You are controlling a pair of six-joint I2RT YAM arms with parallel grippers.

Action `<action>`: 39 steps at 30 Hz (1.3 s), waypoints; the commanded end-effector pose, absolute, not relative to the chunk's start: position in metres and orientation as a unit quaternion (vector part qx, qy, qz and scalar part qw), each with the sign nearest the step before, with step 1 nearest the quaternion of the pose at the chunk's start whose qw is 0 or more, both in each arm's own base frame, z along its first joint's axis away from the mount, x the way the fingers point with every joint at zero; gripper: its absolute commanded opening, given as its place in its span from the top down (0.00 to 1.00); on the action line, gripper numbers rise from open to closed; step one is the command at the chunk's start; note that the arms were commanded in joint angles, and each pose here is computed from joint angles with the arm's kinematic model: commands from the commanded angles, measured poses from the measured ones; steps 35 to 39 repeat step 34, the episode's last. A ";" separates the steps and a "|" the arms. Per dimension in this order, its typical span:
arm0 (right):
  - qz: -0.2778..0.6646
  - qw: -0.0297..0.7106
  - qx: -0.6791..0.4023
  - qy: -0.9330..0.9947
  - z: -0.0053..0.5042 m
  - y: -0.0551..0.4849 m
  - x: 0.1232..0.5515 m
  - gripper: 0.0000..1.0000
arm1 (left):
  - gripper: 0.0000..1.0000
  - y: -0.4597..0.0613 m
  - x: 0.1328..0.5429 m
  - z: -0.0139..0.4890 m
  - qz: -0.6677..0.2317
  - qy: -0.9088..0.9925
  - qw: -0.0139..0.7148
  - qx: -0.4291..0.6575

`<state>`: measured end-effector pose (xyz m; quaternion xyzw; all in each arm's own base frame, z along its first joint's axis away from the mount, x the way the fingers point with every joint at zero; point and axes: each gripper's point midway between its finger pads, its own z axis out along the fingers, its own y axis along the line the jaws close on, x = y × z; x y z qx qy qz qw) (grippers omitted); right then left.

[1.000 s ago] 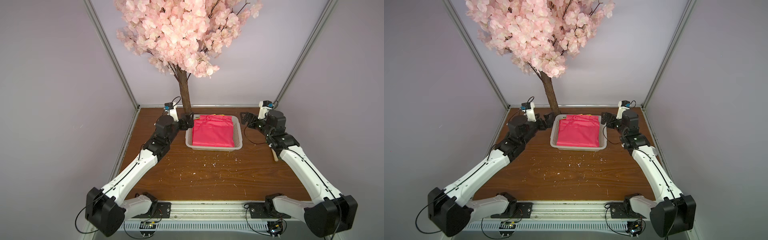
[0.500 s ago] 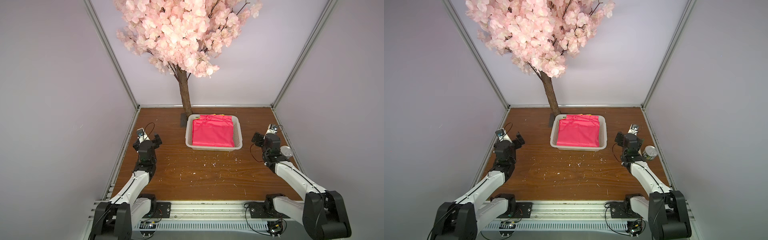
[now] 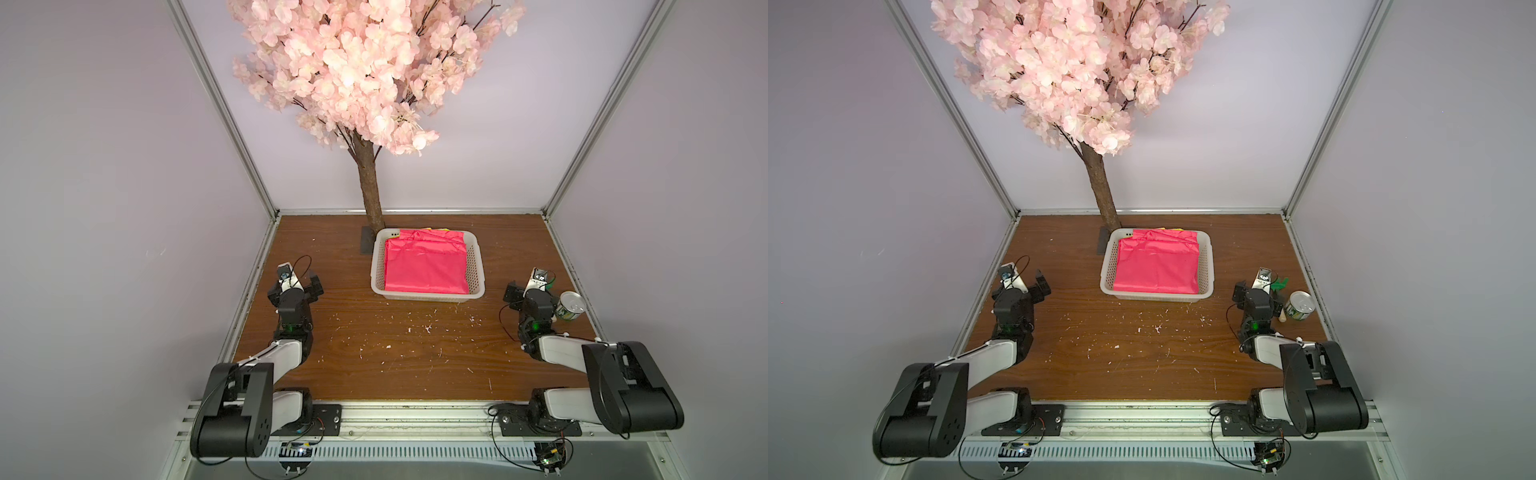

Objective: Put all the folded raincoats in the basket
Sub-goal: Reset both arms

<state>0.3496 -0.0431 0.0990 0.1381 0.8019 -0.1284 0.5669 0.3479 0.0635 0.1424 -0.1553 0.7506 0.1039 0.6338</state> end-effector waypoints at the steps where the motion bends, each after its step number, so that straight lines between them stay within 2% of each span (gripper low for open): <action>1: -0.107 0.624 0.143 0.761 0.133 -0.040 0.366 0.01 | 0.00 0.059 0.352 0.153 0.090 0.728 0.666 -0.137; 8: -0.094 0.661 0.107 0.737 0.134 -0.030 0.365 0.01 | 0.00 0.049 0.357 0.137 0.077 0.733 0.668 -0.105; 11: -0.074 0.660 0.061 0.745 0.125 -0.015 0.368 0.01 | 0.00 0.037 0.357 0.131 0.067 0.732 0.673 -0.075; 12: -0.071 0.676 0.063 0.731 0.130 -0.015 0.365 0.01 | 0.00 0.032 0.355 0.131 0.068 0.728 0.679 -0.063; 15: -0.072 0.658 0.065 0.747 0.125 -0.016 0.369 0.01 | 0.00 0.026 0.367 0.125 0.064 0.740 0.668 -0.043; 39: -0.082 0.670 0.087 0.733 0.129 -0.023 0.363 0.00 | 0.00 0.025 0.367 0.125 0.066 0.742 0.666 -0.041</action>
